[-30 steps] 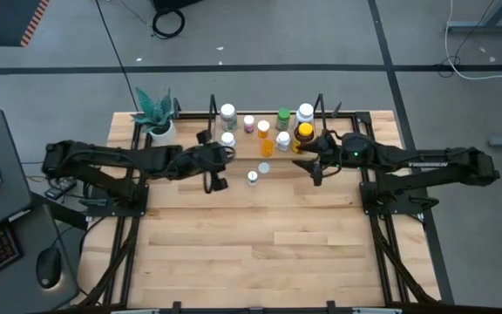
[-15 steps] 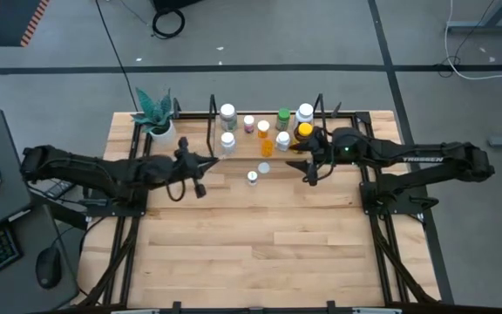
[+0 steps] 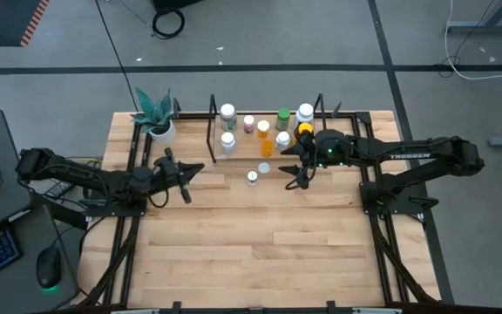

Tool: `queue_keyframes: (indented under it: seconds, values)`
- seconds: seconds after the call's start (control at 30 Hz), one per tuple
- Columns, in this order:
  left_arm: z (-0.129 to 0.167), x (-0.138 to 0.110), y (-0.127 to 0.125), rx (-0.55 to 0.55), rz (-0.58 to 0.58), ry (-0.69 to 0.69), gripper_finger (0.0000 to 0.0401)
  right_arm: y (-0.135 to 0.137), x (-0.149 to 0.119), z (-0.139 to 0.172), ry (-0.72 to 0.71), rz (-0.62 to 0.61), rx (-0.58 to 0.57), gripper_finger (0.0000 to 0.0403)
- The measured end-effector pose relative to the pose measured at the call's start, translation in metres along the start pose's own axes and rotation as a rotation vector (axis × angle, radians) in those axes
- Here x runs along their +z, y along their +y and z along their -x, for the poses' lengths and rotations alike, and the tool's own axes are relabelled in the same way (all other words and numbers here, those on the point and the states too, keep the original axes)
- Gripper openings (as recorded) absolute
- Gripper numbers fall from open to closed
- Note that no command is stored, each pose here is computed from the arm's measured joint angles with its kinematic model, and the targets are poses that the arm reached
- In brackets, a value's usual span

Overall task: Pick and place medicine bottles onto shelf by color
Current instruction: Close the yellow pill bottle

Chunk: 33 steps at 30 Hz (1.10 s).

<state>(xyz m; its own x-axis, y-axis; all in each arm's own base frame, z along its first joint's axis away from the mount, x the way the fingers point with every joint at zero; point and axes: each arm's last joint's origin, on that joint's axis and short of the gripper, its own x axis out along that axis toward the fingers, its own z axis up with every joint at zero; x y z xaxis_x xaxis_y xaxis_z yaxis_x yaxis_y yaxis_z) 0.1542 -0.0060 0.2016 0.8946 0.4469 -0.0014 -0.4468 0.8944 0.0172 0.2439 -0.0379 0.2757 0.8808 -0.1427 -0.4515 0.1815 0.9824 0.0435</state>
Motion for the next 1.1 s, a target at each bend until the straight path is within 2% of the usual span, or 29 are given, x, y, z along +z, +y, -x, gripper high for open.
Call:
queue_keyframes:
  seconds: [0.17, 0.37, 0.57, 0.73, 0.83, 0.97, 1.1]
  values:
    - [0.013, -0.002, 0.007, 0.008, 0.024, -0.041, 0.0009, 0.003, 0.003, -0.008, 0.038, 0.066, -0.027, 0.0265]
    - [0.021, 0.005, 0.012, 0.022, 0.03, -0.099, 0.0009, 0.0, -0.01, -0.025, 0.14, 0.125, -0.065, 0.0265]
    - [0.022, 0.002, 0.012, 0.023, 0.018, -0.073, 0.0025, -0.005, -0.025, -0.035, 0.213, 0.165, -0.081, 0.0265]
    - [0.022, -0.012, 0.011, -0.006, 0.183, 0.056, 0.0032, -0.001, -0.05, -0.048, 0.147, 0.196, -0.06, 0.0265]
    - [0.023, -0.014, 0.009, -0.08, 0.216, 0.085, 0.0029, 0.003, -0.064, -0.058, 0.096, 0.175, -0.041, 0.0265]
    - [0.025, -0.014, 0.005, -0.266, 0.166, 0.103, 0.0021, 0.007, -0.085, -0.073, 0.143, 0.157, -0.028, 0.0265]
    - [0.027, -0.014, 0.005, -0.301, 0.133, 0.099, 0.0018, 0.011, -0.1, -0.092, 0.167, 0.133, -0.02, 0.0265]
